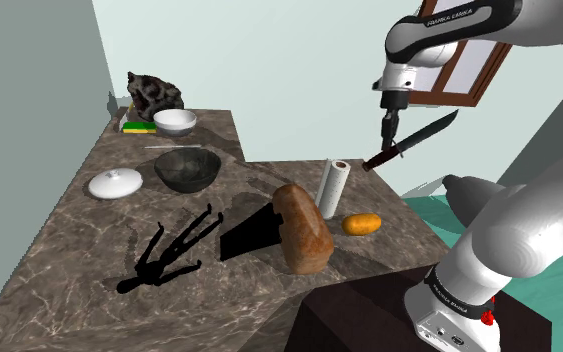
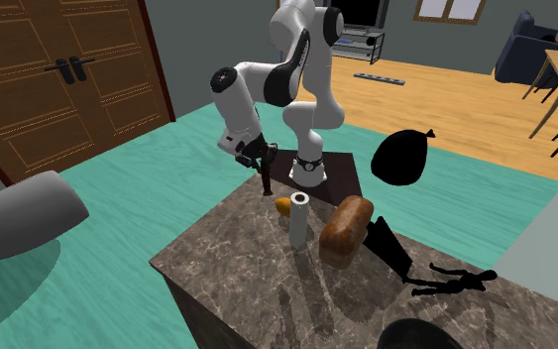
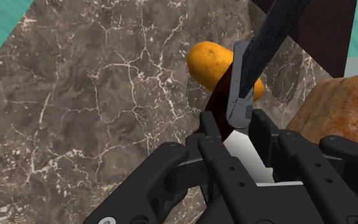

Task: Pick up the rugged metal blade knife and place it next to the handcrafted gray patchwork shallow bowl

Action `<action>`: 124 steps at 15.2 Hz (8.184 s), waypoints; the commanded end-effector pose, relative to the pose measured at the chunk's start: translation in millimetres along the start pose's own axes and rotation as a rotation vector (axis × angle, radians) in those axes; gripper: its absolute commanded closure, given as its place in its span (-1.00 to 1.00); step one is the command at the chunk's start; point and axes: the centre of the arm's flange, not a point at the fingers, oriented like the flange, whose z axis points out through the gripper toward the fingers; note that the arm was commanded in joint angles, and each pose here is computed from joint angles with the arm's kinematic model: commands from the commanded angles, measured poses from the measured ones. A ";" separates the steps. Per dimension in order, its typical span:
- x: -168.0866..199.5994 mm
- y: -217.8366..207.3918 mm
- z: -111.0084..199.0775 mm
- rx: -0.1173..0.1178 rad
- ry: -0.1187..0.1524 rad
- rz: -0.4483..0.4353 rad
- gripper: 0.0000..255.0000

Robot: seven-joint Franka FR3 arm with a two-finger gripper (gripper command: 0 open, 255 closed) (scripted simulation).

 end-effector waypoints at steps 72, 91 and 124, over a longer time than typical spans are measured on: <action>239.7 -332.7 -173.7 0.000 0.000 0.000 1.00; 265.2 -308.4 -79.8 0.000 0.000 0.000 1.00; 309.5 -266.2 83.4 0.000 0.000 0.000 1.00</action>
